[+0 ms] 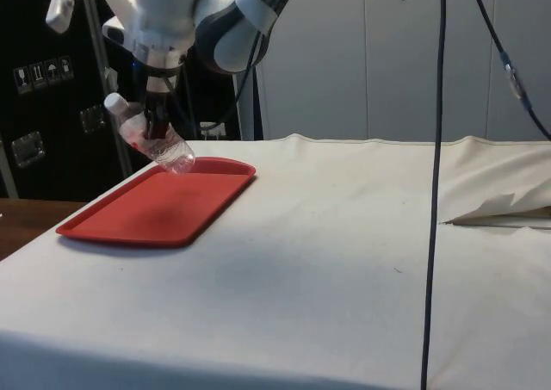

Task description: Place the bottle upright on the tray.

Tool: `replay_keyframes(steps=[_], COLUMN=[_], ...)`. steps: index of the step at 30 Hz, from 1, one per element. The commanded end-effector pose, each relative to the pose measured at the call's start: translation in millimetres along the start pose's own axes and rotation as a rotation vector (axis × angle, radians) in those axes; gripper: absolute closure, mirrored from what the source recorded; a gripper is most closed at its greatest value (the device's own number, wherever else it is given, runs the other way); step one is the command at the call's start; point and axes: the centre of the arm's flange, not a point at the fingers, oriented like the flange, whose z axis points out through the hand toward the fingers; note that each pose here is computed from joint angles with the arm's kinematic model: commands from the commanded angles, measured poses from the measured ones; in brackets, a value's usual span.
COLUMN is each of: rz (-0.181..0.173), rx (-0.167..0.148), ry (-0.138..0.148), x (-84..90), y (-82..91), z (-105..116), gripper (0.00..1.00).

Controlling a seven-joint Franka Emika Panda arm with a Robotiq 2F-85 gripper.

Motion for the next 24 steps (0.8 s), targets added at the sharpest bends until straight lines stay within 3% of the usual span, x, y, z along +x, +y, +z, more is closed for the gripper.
replay_keyframes(steps=[1, 3, 4, 12, 13, 14, 20, 21, 22, 24], rz=[0.013, 0.014, 0.032, 0.088, 0.083, 0.101, 0.149, 0.149, 0.139, 0.171], rx=[0.008, 0.002, 0.013, 0.025, 0.018, 0.028, 0.037, 0.037, 0.029, 0.041], ry=[0.018, 0.01, 0.029, 0.063, 0.049, 0.07, 0.096, 0.096, 0.079, 0.11], x=[-0.7, -0.1, -0.7, -1.8, -1.6, -1.9, -2.0, -2.0, -2.2, -1.6], y=[0.6, 1.3, 1.1, 5.1, 5.6, 5.7, 8.5, 8.5, 9.2, 9.2], z=[1.2, -0.1, 1.5, 2.8, 2.4, 3.3, 3.9, 3.9, 3.0, 4.2], gripper=[0.86, 0.86, 0.86, 0.86, 0.86, 0.86, 0.86, 0.86, 0.86, 0.86])
